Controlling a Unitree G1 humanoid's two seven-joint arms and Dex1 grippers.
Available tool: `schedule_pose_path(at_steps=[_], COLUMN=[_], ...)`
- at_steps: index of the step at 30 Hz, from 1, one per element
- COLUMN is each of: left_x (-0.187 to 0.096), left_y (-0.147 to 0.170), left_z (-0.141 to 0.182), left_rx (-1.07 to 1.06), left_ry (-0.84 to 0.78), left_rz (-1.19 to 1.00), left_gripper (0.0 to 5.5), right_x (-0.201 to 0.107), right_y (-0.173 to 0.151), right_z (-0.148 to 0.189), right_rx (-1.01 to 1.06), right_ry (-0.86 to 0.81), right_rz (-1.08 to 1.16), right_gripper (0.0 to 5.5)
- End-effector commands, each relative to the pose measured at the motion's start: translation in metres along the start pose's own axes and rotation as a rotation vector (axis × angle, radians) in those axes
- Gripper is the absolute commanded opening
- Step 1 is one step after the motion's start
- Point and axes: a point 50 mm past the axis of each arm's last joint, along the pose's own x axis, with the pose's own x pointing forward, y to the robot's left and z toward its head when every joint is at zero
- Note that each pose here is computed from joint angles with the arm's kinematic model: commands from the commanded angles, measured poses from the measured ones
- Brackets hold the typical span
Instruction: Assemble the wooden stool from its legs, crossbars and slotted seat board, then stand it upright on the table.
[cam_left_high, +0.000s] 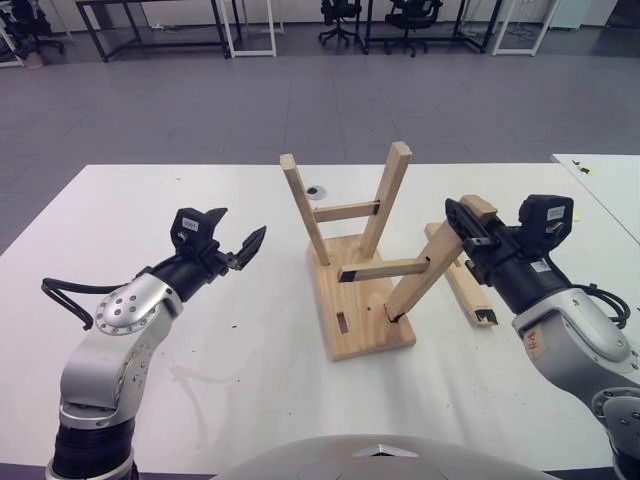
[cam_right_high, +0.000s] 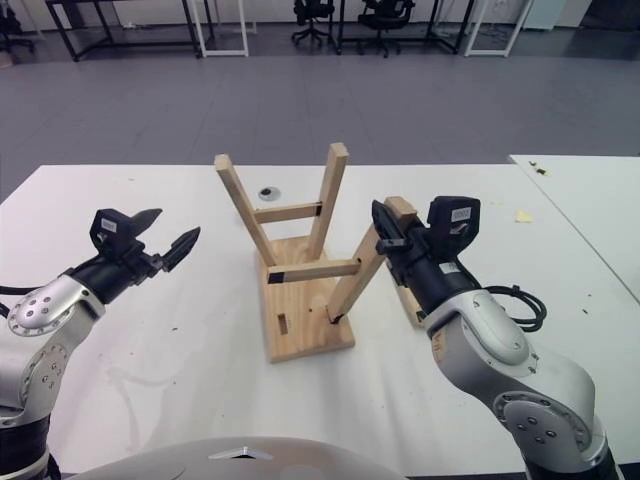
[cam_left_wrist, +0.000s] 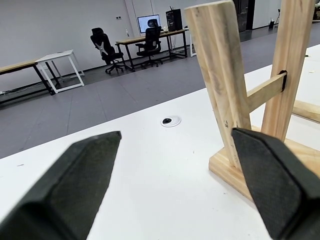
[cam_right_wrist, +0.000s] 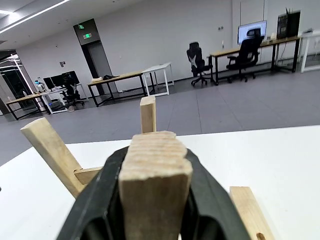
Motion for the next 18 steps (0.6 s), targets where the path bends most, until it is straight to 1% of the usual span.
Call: schedule_pose_path(at_steps=[1,7,11,14,18], left_x=[0.002,0.004,0.006,0.007,0.01], left_y=[-0.001,-0.009,-0.015,-0.017,-0.017], left_z=[0.002,0.003,0.005,0.004,0.003], left_rx=[0.019,0.023,0.037,0.033,0.032], left_ry=[-0.003,0.003,0.004,0.004,-0.003], left_rz=[0.013,-0.008,-0.023,-0.022,-0.014], left_gripper=[4.06,4.06,4.06,4.06,4.06], right_x=[-0.012,-0.024,-0.032,-0.028,-0.007], right_y=[-0.013,-0.022,-0.026,-0.026,-0.021], right_z=[-0.053,-0.084,-0.101,-0.101,-0.076], right_rx=[-0.074,-0.082,-0.16,-0.139,-0.077], right_ry=[0.285,0.453,0.557,0.527,0.353], right_rz=[-0.09,-0.164,-0.204,-0.191,-0.13], right_gripper=[1.07,1.07,1.07,1.07,1.07])
